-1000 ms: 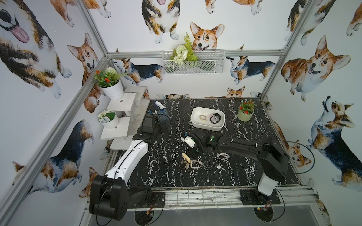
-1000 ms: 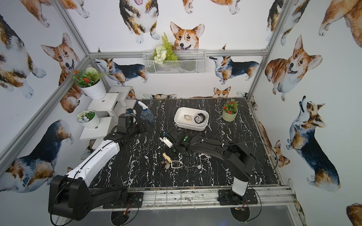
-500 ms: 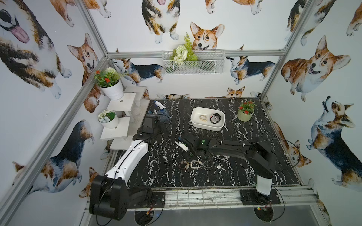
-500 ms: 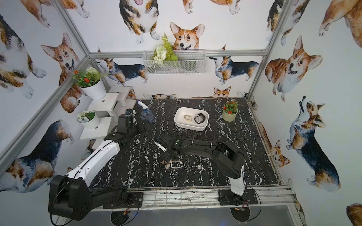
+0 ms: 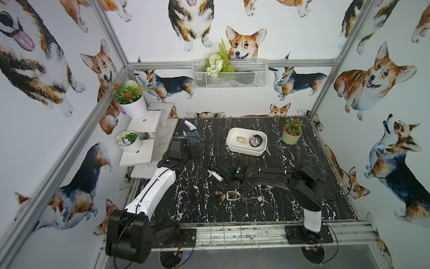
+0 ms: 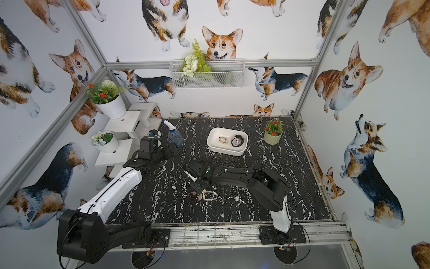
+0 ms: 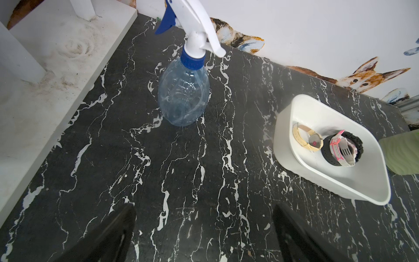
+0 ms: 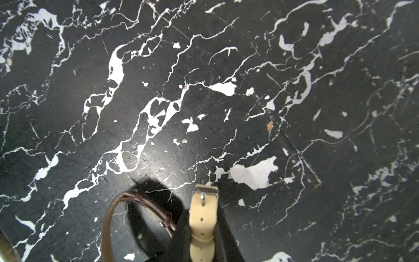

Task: Put the watch into the storage box
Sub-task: Pick up the watch at the center of the board, then place the watch in the storage box.

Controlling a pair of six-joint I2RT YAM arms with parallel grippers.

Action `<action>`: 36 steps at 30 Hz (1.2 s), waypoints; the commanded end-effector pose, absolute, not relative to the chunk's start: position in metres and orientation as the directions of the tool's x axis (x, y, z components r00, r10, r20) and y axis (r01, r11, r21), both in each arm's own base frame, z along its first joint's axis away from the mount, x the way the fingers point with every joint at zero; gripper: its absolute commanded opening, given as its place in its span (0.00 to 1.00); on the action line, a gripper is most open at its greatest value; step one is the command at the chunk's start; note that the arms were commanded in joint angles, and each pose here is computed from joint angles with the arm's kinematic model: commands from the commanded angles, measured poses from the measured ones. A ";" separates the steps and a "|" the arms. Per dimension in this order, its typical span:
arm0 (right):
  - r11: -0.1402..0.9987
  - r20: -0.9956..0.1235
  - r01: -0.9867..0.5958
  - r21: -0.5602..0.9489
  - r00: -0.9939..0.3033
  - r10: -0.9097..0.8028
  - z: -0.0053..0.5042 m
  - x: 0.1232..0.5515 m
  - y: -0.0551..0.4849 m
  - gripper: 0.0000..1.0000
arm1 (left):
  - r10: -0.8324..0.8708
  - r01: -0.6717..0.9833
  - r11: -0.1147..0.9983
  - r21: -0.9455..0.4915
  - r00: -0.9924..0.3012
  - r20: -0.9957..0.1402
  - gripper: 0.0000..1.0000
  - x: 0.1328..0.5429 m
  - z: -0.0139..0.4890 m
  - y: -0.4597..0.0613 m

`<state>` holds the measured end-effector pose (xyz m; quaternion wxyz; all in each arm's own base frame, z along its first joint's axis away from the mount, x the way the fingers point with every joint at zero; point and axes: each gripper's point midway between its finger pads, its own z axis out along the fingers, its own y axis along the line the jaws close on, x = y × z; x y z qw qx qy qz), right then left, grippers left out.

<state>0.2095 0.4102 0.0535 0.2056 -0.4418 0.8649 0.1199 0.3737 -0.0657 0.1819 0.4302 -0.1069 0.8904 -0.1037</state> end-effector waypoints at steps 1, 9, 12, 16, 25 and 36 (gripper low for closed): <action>0.592 -0.482 -0.806 0.001 -0.519 -0.706 0.063 0.215 0.406 0.12 | -0.286 -0.097 0.953 -0.287 -0.599 -0.748 1.00 0.375 0.184 -0.067; 0.660 -0.587 -0.742 0.117 -0.588 -0.556 0.103 0.249 0.394 0.11 | -0.282 -0.071 0.951 -0.301 -0.599 -0.750 1.00 0.374 0.187 -0.071; 0.691 -0.621 -0.712 0.126 -0.600 -0.505 0.120 0.271 0.381 0.11 | -0.269 -0.031 0.949 -0.315 -0.603 -0.751 1.00 0.375 0.188 -0.079; 0.731 -0.647 -0.670 0.127 -0.614 -0.451 0.140 0.303 0.361 0.11 | -0.238 0.052 0.939 -0.339 -0.614 -0.753 1.00 0.375 0.191 -0.097; 0.839 -0.676 -0.522 0.152 -0.674 -0.297 0.167 0.399 0.309 0.11 | -0.171 0.248 0.885 -0.394 -0.614 -0.770 1.00 0.369 0.204 -0.138; 0.880 -0.650 -0.459 0.124 -0.707 -0.278 0.144 0.481 0.290 0.11 | -0.120 0.311 0.870 -0.383 -0.620 -0.776 1.00 0.364 0.202 -0.154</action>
